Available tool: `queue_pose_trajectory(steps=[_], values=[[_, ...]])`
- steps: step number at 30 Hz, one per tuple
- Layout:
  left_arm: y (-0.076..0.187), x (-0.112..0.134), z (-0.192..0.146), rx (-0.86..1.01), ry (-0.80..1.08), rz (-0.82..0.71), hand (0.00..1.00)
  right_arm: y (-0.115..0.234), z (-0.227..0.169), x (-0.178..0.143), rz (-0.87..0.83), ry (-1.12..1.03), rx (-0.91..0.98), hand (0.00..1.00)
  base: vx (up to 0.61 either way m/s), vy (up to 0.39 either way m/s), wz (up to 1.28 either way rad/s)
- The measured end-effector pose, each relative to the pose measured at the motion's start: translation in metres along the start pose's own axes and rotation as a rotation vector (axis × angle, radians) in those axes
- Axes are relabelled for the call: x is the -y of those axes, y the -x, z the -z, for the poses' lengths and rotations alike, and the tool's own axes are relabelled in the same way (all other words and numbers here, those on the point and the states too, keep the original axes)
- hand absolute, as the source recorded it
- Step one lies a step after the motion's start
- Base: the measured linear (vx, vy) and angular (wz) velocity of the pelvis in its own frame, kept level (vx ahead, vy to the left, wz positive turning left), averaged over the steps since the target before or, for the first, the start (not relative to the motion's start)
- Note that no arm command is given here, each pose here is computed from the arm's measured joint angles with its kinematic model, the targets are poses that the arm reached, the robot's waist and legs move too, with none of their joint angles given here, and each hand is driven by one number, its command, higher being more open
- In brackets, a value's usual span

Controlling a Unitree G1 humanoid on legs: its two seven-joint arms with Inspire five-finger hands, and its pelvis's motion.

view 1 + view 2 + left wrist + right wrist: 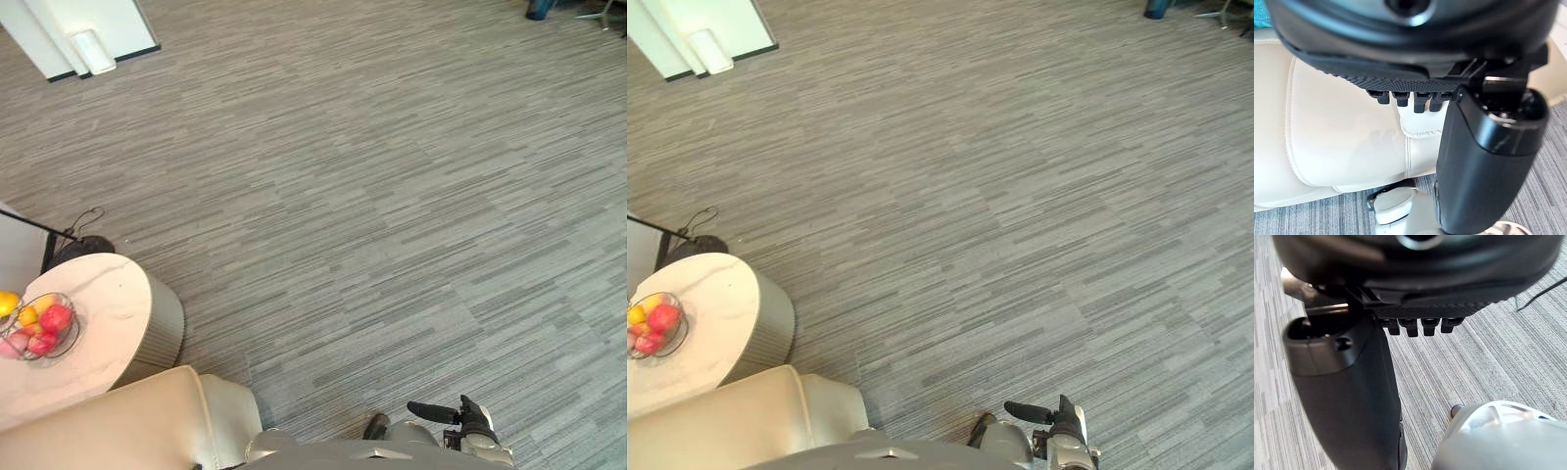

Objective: Pick up cushions and gather them together orderly.

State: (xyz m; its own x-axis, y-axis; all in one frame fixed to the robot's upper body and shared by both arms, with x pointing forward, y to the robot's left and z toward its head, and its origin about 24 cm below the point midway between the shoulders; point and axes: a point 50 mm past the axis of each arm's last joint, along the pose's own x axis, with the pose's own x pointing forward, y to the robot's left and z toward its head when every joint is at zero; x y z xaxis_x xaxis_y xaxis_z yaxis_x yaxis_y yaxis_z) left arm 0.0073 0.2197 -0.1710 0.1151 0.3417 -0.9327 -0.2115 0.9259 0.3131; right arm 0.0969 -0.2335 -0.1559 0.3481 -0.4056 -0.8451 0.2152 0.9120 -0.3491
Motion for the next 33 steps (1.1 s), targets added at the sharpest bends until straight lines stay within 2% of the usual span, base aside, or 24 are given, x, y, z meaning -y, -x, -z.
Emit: queue_pose_trajectory(steps=[3, 9, 13, 20, 24, 25, 28, 33], values=[[0.003, 0.014, -0.013, 0.077, -0.089, 0.102, 1.0, 0.0, 0.005, -0.001, -0.004, -0.001, -0.022, 1.0, -0.07, 0.017, -0.85], [0.003, 0.014, -0.02, 0.108, -0.091, 0.097, 1.0, 0.002, 0.008, -0.002, 0.003, -0.012, -0.019, 1.0, -0.02, 0.091, -1.35], [0.002, 0.012, -0.018, 0.103, -0.123, 0.09, 1.0, 0.007, 0.035, 0.001, 0.018, -0.041, -0.095, 1.0, 0.14, 0.053, -0.56], [0.0, 0.001, -0.01, 0.069, -0.202, 0.072, 1.0, 0.001, 0.015, 0.013, 0.049, -0.032, -0.041, 1.0, 0.27, 0.002, -0.46], [-0.002, -0.007, -0.012, 0.065, -0.24, 0.053, 1.0, 0.0, 0.008, 0.01, 0.039, -0.041, -0.02, 1.0, 0.28, -0.172, -0.52], [-0.002, -0.002, -0.014, 0.074, -0.28, 0.066, 1.0, -0.001, 0.004, 0.011, 0.04, -0.044, -0.008, 1.0, 0.35, -0.324, -0.49], [-0.001, 0.003, -0.012, 0.066, -0.277, 0.076, 1.0, -0.001, 0.003, 0.012, 0.043, -0.058, -0.011, 1.0, 0.24, -0.251, -0.17], [-0.002, 0.002, -0.028, 0.122, -0.206, 0.065, 1.0, 0.0, 0.016, 0.013, 0.037, -0.04, -0.053, 1.0, 0.2, -0.2, -0.13]])
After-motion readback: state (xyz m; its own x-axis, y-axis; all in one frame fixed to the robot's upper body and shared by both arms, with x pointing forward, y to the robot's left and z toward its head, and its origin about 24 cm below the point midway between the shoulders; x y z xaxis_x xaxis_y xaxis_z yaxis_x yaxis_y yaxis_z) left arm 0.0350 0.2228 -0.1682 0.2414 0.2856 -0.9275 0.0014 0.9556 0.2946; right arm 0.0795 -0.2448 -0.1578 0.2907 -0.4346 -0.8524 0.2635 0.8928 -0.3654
